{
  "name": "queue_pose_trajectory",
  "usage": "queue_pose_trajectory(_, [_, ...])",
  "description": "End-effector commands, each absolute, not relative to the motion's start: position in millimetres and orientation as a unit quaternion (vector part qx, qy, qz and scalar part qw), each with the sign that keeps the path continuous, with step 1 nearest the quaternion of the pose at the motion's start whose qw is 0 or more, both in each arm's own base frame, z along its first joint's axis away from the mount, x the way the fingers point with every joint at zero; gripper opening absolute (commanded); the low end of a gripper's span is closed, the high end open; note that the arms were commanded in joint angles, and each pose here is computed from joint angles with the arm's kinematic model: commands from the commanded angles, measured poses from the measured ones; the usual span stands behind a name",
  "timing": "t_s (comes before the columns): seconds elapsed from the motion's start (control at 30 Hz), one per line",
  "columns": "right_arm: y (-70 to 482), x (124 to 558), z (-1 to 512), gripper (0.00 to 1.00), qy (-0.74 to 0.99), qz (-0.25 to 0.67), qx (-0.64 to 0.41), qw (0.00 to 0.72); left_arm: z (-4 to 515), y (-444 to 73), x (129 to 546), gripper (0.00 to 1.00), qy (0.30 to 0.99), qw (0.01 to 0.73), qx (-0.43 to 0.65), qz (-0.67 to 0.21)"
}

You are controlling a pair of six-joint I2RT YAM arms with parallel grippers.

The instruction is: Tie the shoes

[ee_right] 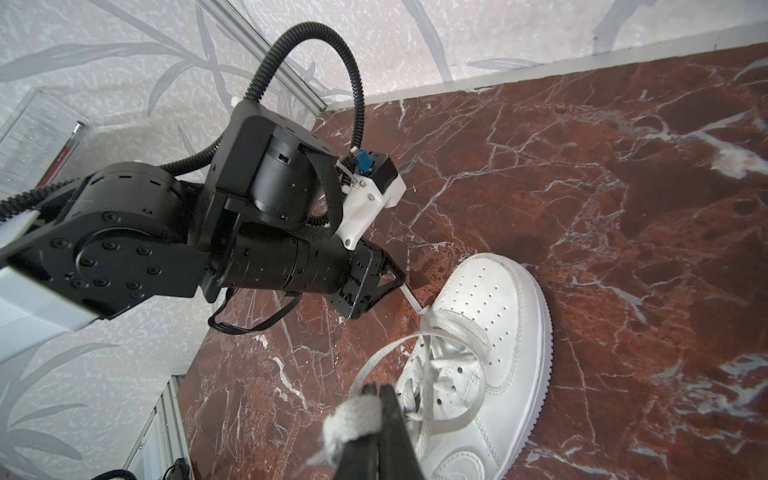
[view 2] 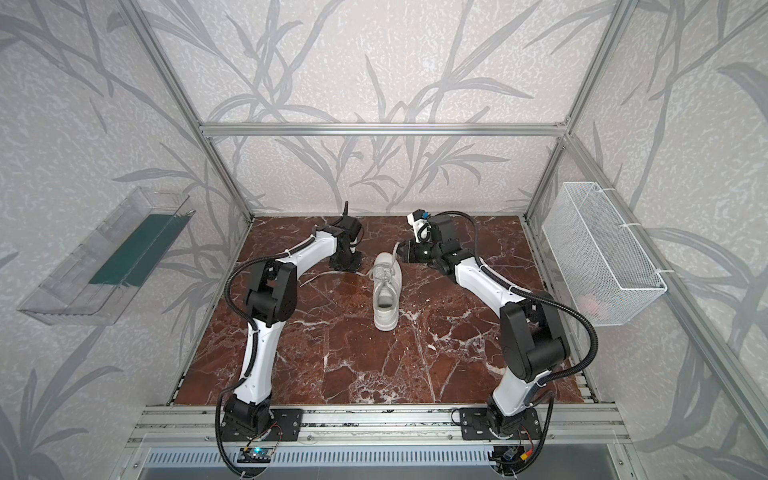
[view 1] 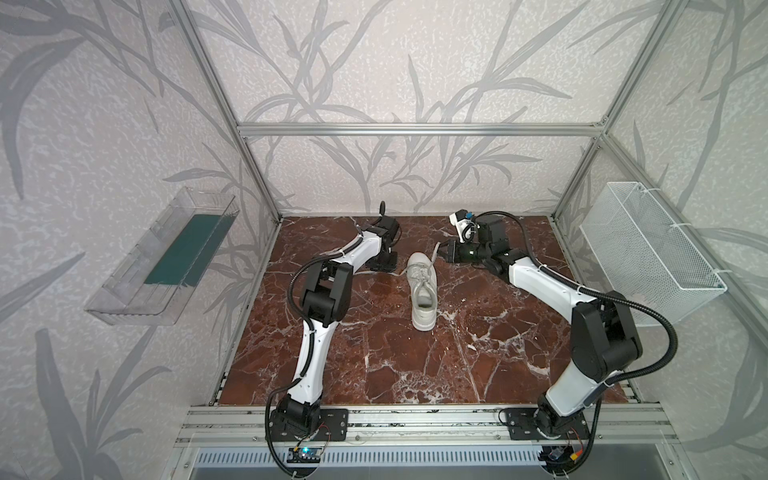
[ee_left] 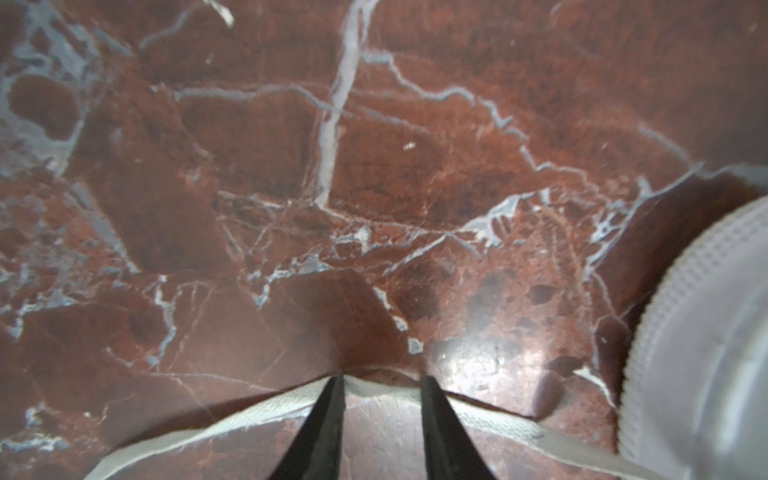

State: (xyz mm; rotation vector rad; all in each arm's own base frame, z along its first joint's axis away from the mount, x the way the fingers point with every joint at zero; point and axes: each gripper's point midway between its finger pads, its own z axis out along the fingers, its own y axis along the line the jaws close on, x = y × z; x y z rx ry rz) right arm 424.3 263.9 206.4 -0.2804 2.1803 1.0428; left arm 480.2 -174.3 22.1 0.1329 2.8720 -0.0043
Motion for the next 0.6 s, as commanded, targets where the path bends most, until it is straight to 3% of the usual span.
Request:
queue_pose_trajectory(0.0, [261,419,217,0.0,0.835,0.405,-0.114,0.355,7,-168,468,0.3,0.993,0.11,0.042,0.022])
queue_pose_trajectory(0.23, [261,418,217,0.0,0.835,0.406,-0.113,0.355,-6,-163,463,0.29,0.993,0.097,0.047,0.045])
queue_pose_trajectory(0.57, [261,416,217,0.0,0.834,0.407,-0.113,0.354,-9,-173,462,0.07,0.995,0.072,0.06,0.025])
